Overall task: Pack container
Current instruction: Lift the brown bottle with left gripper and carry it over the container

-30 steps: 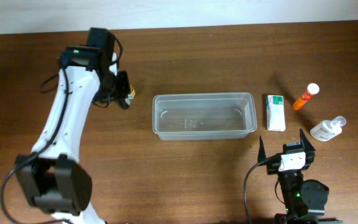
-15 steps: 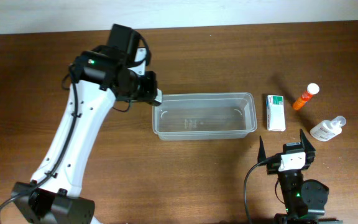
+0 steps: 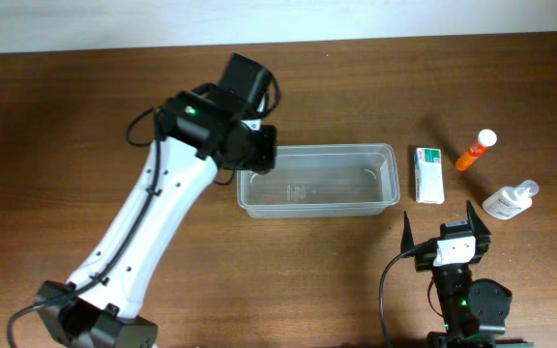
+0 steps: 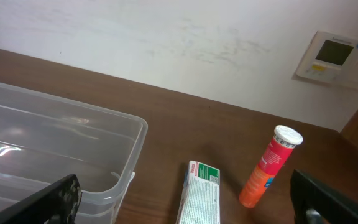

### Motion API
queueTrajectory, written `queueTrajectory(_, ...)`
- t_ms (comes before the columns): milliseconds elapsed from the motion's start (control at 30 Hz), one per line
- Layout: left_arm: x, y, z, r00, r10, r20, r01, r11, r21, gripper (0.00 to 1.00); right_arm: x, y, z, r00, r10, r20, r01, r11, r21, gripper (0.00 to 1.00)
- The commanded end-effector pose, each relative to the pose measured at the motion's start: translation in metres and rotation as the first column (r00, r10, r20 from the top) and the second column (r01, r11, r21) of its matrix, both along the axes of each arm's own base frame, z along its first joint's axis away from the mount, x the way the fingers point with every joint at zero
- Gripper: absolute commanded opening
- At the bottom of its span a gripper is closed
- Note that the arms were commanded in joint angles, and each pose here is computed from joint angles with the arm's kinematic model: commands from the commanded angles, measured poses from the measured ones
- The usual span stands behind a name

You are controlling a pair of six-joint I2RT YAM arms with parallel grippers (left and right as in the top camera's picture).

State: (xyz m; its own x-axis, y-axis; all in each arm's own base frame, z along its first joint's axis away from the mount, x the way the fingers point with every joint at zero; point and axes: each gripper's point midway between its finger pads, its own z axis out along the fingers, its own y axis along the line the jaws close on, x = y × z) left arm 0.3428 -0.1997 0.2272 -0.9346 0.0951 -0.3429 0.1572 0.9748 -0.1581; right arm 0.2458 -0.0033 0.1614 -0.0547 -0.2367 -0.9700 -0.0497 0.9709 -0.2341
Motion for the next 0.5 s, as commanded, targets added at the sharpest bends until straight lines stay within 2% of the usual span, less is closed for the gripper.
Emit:
queueTrajectory(0,0.008,0.006,0.004,0.995,0.082,0.058,-0.085,0.995,0.054,0.06,0.000,0.001,-0.002,1.000,0.010,0.001,-0.010,1.000,-0.003,0.98)
queueTrajectory(467,0.017,-0.002,-0.046,0.994,0.099,-0.053,-0.092,0.988,0.124,0.06,0.000,0.001,-0.002,1.000,0.010,0.001,-0.010,1.000,-0.003,0.99)
